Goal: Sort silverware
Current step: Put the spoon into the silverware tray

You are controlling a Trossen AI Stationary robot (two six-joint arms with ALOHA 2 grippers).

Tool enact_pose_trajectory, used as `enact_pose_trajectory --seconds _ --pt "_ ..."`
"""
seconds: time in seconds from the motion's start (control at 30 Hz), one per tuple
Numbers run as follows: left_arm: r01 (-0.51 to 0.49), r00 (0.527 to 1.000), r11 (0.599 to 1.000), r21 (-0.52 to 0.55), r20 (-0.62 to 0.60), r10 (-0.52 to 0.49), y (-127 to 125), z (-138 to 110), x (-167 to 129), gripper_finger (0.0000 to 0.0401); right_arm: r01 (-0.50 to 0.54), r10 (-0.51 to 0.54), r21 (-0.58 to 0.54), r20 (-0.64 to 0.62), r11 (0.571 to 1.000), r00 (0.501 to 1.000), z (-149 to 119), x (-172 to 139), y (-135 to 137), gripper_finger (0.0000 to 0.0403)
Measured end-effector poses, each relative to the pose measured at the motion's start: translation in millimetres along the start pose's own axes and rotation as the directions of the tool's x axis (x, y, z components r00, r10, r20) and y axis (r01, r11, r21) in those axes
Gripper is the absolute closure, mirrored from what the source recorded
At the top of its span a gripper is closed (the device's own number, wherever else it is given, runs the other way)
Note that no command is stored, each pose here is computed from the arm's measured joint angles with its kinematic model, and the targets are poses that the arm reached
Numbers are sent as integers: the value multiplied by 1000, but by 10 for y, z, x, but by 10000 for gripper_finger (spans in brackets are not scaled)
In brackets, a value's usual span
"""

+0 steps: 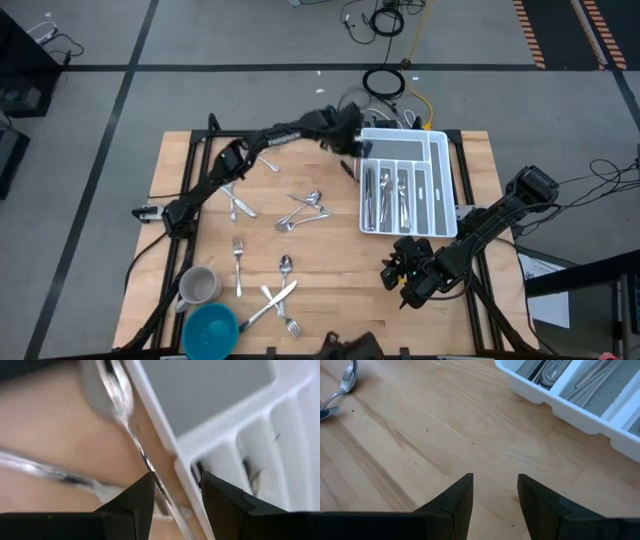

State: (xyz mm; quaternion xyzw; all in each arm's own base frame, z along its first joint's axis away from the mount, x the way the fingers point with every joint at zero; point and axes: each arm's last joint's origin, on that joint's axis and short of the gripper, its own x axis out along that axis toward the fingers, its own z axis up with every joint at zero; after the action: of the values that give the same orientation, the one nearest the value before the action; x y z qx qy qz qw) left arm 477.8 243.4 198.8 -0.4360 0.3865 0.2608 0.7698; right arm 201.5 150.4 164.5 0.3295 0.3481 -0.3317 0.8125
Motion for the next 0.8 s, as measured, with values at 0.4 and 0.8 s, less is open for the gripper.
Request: enact_pose_trajectory --seconds 0.4,0.8 --pt "-136 990 991 -10 -46 135 -118 -241 45 237 32 -32 -29 8 999 999 5 -1 -37 257" --pt "-127 991 990 -67 -49 124 -158 -329 213 237 35 -35 -29 8 999 999 5 0 -40 257"
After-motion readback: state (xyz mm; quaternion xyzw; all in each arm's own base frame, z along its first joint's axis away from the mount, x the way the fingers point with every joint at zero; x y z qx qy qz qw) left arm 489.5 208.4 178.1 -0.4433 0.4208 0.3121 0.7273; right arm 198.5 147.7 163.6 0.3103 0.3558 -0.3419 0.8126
